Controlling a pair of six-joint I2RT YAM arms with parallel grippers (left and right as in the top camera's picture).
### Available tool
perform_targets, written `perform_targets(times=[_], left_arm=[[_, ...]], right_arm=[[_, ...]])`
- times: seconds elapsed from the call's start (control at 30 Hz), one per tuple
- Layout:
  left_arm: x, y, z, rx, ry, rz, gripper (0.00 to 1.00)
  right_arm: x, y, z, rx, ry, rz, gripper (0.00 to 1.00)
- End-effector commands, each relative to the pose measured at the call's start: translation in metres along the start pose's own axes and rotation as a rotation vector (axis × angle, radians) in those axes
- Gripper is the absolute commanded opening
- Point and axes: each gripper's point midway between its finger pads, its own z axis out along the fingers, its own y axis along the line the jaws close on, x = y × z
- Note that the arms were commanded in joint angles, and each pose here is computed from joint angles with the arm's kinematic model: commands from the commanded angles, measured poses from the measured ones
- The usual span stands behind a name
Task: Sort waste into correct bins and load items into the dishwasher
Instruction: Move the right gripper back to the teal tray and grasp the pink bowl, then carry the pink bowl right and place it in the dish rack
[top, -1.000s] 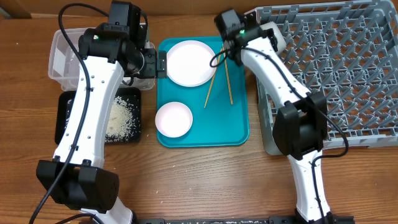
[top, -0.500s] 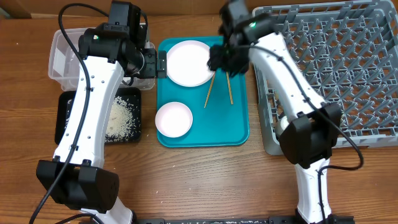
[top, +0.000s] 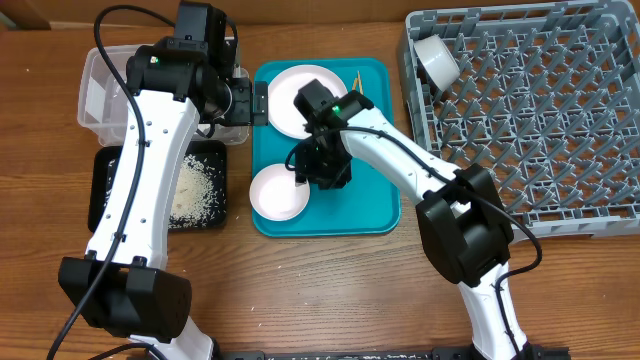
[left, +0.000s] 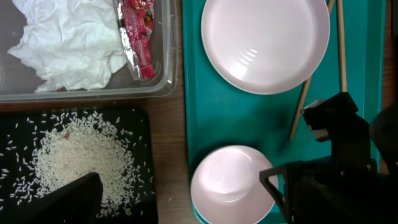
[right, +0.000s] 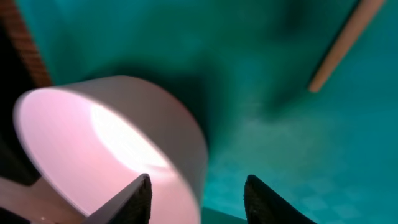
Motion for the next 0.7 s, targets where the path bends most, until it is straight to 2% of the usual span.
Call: perform_targets(times=[0.0,0.07,0.2,0.33,0.5,0.67], left_arm=[[0.000,0.003,0.005,-0.009,0.008,-0.009,1.00],[0.000,0.003,0.005,-0.009,0.009,-0.009,1.00],[0.000,0.003,0.005,-0.009,0.008,-0.009,1.00],[0.000,0.003,0.005,-0.009,0.009,-0.009,1.00],[0.000,0.003,0.005,-0.009,0.009,-0.009,1.00],[0.000,0.003,0.005,-0.009,0.009,-0.009,1.00]], right_arm=[[0.002,-0.009,0.007,0.003,0.011,0.042,0.33],[0.002,-0.011,0.008,0.010,0.007,0.043,0.04],[-0.010,-0.013,-0.011,-0.012,-0.034,0.056,0.04],[-0.033,-0.028,-0.070,-0.001,-0.170,0.096,0.04],[-0.052,-0.085,-0.205,0.115,-0.493,0.209,0.04],[-0.028,-0.167,-0.354,0.384,-0.929,0.387,0.04]])
